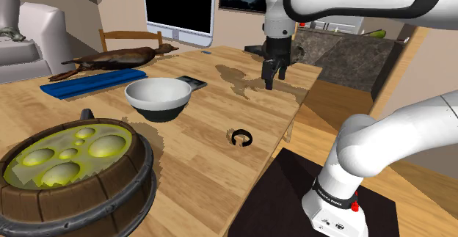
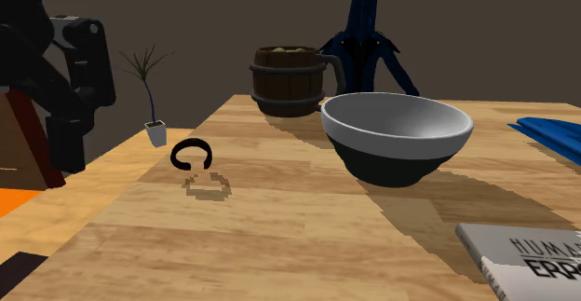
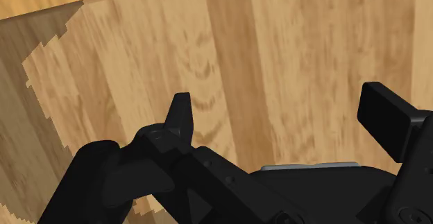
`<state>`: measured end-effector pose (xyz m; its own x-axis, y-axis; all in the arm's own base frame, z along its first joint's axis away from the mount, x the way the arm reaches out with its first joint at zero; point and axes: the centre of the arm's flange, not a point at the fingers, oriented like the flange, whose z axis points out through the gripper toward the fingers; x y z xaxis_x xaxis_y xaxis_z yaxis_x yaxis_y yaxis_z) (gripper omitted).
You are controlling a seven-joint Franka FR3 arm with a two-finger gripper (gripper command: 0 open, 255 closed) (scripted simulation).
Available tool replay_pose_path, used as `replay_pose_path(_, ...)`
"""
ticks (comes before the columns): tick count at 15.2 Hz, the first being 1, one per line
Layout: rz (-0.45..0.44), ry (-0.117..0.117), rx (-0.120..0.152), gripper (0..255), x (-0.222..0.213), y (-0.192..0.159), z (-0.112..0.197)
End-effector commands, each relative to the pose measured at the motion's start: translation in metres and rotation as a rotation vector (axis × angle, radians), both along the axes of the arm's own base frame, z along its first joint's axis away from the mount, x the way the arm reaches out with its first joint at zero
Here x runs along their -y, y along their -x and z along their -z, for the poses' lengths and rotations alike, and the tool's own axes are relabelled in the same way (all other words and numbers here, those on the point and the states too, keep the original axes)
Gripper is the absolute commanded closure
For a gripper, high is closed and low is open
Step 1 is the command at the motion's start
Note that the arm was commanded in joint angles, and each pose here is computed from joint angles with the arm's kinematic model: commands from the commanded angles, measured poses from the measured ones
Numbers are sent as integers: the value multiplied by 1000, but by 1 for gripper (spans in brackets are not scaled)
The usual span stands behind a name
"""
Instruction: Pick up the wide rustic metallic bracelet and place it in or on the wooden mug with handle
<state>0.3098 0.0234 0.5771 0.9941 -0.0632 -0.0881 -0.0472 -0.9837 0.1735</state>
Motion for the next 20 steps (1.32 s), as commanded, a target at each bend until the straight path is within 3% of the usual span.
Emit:
replay_pose_path(1,0,0,0,0,0,0,0)
replay_pose_path(20,-255,-258,262,0,-194,55,62)
